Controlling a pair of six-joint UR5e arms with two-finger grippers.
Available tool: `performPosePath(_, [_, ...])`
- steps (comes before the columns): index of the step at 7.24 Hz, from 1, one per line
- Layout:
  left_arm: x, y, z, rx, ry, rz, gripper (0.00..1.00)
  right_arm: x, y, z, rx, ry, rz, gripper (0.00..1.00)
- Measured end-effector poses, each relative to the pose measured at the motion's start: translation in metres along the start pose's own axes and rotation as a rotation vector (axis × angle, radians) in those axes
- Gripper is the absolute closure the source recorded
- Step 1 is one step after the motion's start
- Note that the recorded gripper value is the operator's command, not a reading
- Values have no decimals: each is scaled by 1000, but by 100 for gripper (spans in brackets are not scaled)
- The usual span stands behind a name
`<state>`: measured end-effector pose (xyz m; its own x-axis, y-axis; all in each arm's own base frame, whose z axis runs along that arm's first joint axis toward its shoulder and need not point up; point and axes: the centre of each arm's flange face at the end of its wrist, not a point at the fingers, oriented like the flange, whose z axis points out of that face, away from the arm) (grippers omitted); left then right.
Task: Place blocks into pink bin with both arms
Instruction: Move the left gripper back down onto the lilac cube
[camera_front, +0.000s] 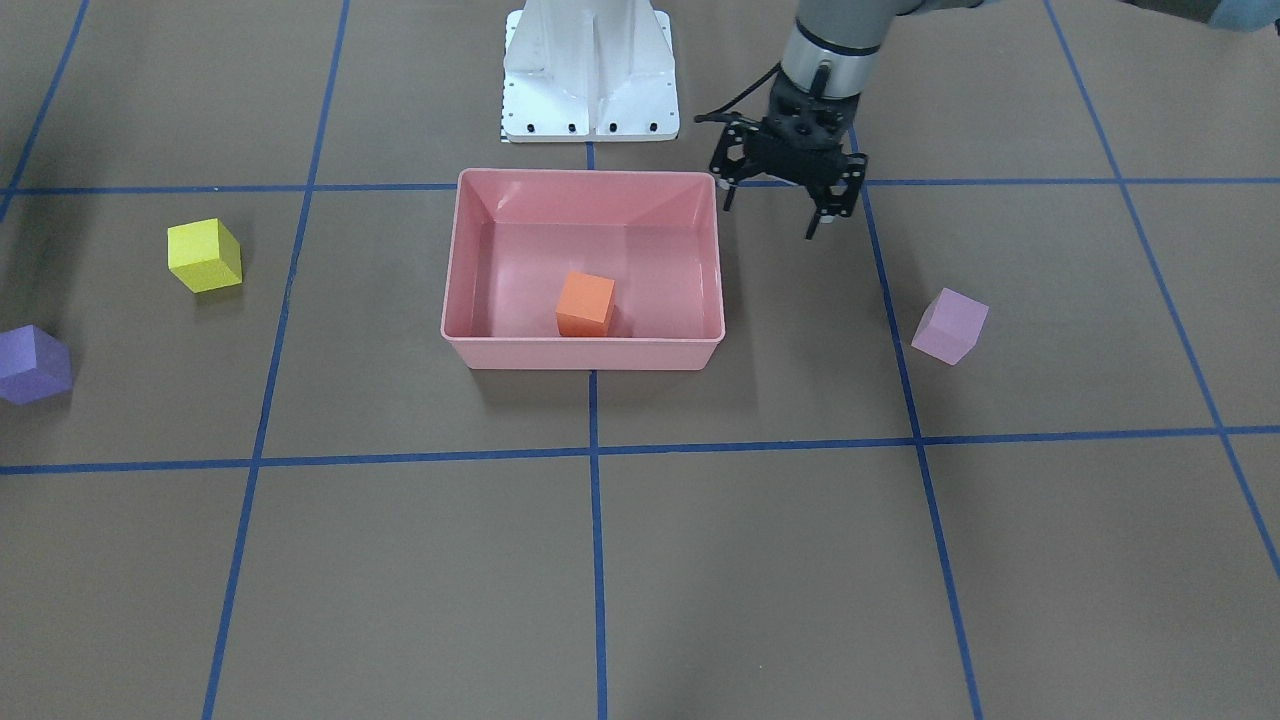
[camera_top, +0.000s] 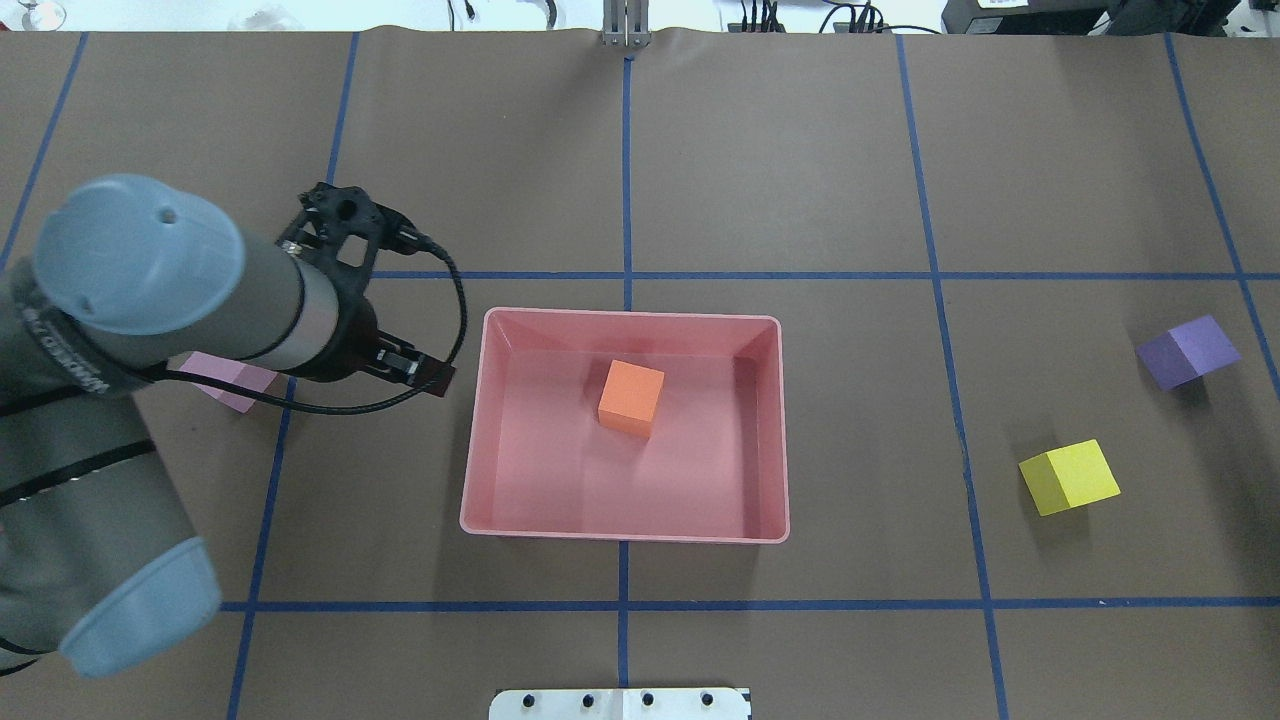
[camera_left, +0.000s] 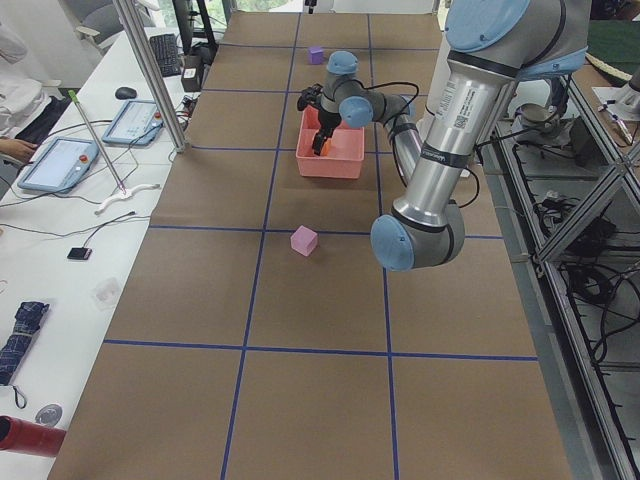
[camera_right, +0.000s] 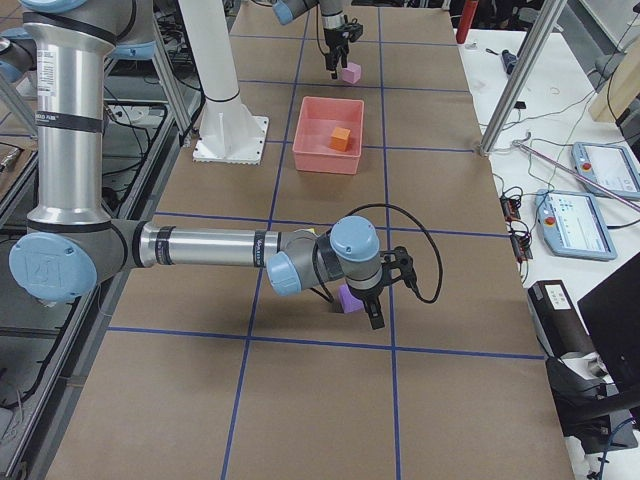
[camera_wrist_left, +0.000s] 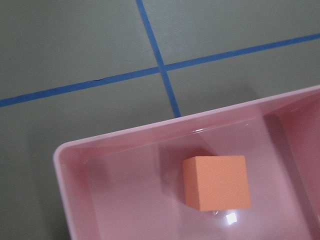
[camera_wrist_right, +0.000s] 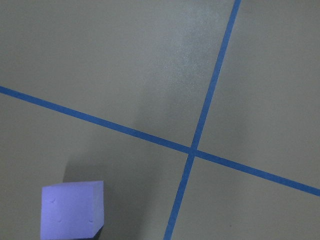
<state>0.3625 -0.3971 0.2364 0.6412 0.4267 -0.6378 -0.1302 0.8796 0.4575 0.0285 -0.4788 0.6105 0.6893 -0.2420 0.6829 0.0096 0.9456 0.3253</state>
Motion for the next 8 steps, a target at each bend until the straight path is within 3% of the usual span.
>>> performPosePath(2, [-87, 17, 12, -5, -41, 73, 0, -17, -3, 1, 12, -21, 19, 0])
performPosePath(4, [-147, 25, 43, -30, -28, 39, 0, -19, -1, 2, 18, -27, 19, 0])
performPosePath(8, [-202, 42, 100, -48, -39, -8, 0, -18, 0, 3, 17, -26, 21, 0])
